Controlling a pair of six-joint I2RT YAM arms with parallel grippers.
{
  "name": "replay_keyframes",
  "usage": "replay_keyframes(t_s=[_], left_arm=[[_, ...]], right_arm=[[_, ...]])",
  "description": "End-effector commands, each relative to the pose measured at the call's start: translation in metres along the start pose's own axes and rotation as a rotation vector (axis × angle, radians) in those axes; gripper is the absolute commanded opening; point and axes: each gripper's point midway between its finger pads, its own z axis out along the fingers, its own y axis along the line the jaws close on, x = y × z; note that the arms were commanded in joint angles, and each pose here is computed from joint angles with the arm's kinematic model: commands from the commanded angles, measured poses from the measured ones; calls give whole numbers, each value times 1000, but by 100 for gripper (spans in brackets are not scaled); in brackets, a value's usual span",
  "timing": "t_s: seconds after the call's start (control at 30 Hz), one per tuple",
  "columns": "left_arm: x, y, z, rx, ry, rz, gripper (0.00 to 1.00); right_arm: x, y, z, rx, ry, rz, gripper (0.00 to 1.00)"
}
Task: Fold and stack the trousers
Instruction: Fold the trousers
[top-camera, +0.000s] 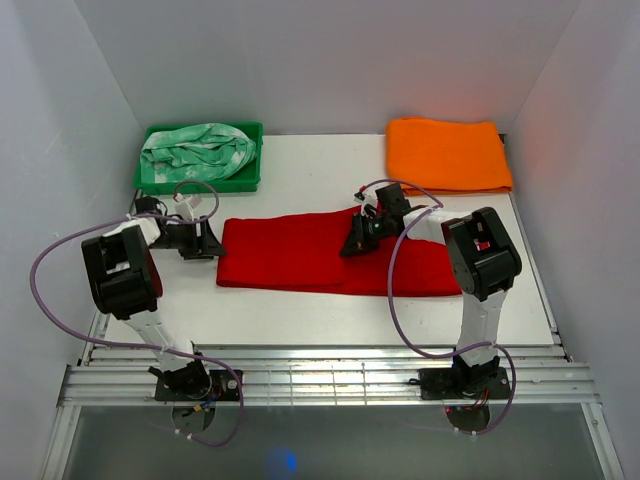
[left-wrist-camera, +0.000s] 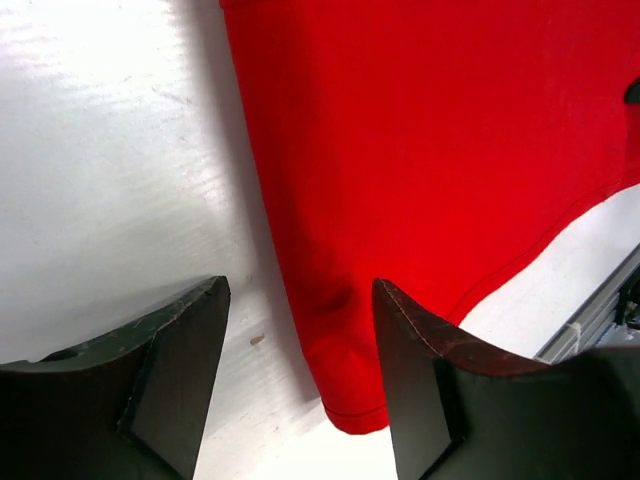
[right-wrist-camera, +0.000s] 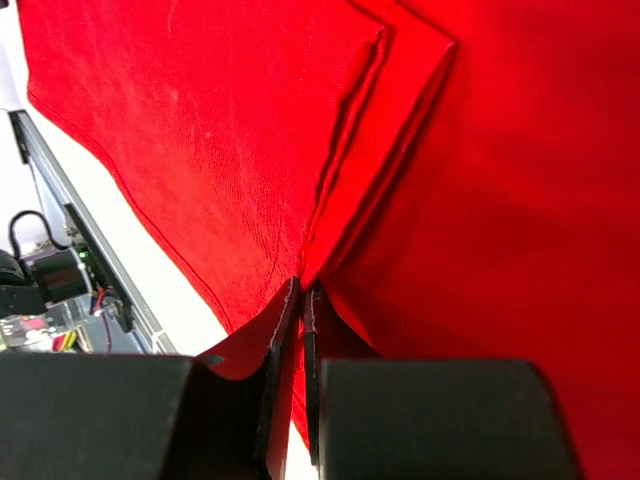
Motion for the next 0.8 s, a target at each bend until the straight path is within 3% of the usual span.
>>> replay_keyframes(t_s=[0.0, 0.07, 0.17, 0.2, 0.23, 0.3, 0.4, 0.53, 0.7, 0.77], left_arm=[[4, -5, -12, 8, -17, -5, 69], [-25, -8, -40, 44, -131, 7, 68], [-58, -21, -75, 115, -219, 52, 57], [-53, -45, -81, 221, -205, 23, 47], [-56, -54, -85, 263, -217, 84, 44], [-46, -71, -85, 354, -211, 40, 41], [-32, -76, -69, 404, -175, 21, 36], [-44, -78, -51, 471, -194, -55, 34], [-69, -70, -11, 387, -189, -34, 34], [-65, -52, 18, 324, -146, -94, 34]], right_arm=[[7, -13, 1, 36, 17, -16, 8], [6, -17, 1, 55, 13, -25, 8], [5, -21, 1, 73, 22, -23, 8], [6, -21, 2, 72, 27, -24, 8], [4, -22, 2, 73, 27, -28, 8], [2, -22, 3, 75, 27, -31, 8], [1, -22, 3, 75, 35, -42, 8], [8, -26, 4, 83, 49, -36, 8], [12, -31, 5, 100, 55, -30, 8], [12, -32, 5, 107, 53, -29, 8]])
